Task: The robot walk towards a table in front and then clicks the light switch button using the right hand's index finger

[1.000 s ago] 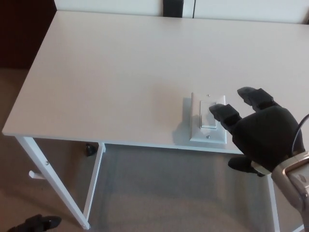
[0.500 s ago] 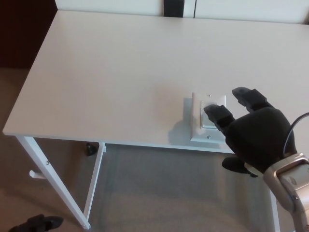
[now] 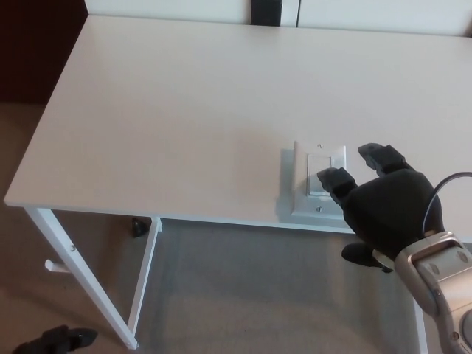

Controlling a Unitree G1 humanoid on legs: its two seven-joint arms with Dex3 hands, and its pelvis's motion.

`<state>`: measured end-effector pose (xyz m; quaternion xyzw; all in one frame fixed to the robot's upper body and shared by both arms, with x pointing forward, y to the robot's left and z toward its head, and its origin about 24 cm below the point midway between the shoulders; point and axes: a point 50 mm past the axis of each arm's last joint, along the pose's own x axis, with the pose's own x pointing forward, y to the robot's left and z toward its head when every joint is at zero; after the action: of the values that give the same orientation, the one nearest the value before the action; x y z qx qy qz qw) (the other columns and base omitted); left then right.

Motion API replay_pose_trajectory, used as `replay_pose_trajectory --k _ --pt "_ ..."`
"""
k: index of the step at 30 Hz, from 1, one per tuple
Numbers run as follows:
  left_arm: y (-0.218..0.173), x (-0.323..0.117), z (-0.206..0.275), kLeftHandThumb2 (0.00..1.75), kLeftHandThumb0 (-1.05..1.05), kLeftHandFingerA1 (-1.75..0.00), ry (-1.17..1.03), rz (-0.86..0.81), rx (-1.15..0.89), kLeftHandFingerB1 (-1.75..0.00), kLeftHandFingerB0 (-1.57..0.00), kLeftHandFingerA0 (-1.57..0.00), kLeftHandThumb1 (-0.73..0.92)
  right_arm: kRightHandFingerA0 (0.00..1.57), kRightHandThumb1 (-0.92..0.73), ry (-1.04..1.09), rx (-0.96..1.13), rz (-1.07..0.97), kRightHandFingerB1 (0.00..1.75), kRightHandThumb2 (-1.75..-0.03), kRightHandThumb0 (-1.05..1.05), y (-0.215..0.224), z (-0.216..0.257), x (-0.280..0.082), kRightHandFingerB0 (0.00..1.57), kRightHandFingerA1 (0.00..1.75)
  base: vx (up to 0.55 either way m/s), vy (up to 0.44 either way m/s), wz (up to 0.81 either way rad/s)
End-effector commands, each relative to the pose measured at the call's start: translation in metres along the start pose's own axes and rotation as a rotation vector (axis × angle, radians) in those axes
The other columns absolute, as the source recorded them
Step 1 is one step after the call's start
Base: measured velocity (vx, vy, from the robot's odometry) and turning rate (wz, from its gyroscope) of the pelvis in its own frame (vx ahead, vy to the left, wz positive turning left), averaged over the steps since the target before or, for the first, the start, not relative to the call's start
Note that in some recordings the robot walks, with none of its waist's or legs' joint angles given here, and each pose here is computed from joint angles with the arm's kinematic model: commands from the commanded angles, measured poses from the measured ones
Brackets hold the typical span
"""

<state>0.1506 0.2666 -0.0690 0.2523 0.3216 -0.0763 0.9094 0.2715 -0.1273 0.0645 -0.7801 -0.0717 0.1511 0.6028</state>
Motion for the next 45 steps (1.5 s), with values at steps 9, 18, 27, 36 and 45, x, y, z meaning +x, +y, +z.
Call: replay_pose_trajectory --k 9,18,27,36,45 --pt "0.006 0.001 0.001 0.57 -0.05 -0.45 0.015 0.011 0.036 -0.40 -0.42 -0.57 0.62 0.00 -0.53 0.001 -0.016 -0.026 0.40 -0.89 -0.77 -0.005 0.003 -0.001 0.17 0.25 0.00 0.000 0.00" --pt "0.006 0.001 0.004 0.57 -0.06 -0.44 0.019 0.007 0.048 -0.40 -0.42 -0.56 0.63 0.02 -0.52 -0.029 0.017 -0.019 0.37 -0.88 -0.76 -0.001 0.015 -0.006 0.09 0.29 0.00 0.000 0.00" --pt "0.008 0.002 0.007 0.57 -0.06 -0.45 0.005 0.013 0.051 -0.40 -0.41 -0.56 0.62 0.00 -0.53 -0.029 0.021 -0.001 0.35 -0.90 -0.76 0.000 0.015 -0.005 0.13 0.25 0.00 0.000 0.00" --pt "0.009 0.003 0.008 0.57 -0.06 -0.45 0.003 0.014 0.063 -0.40 -0.42 -0.57 0.62 0.00 -0.55 -0.010 -0.019 0.020 0.29 -0.92 -0.77 0.006 0.012 -0.005 0.14 0.22 0.00 0.000 0.00" --pt "0.009 0.003 0.008 0.57 -0.05 -0.45 0.002 0.012 0.058 -0.40 -0.41 -0.56 0.62 0.03 -0.67 -0.005 -0.001 0.009 0.25 -0.61 -0.75 0.005 0.010 -0.005 0.12 0.21 0.00 0.000 0.00"
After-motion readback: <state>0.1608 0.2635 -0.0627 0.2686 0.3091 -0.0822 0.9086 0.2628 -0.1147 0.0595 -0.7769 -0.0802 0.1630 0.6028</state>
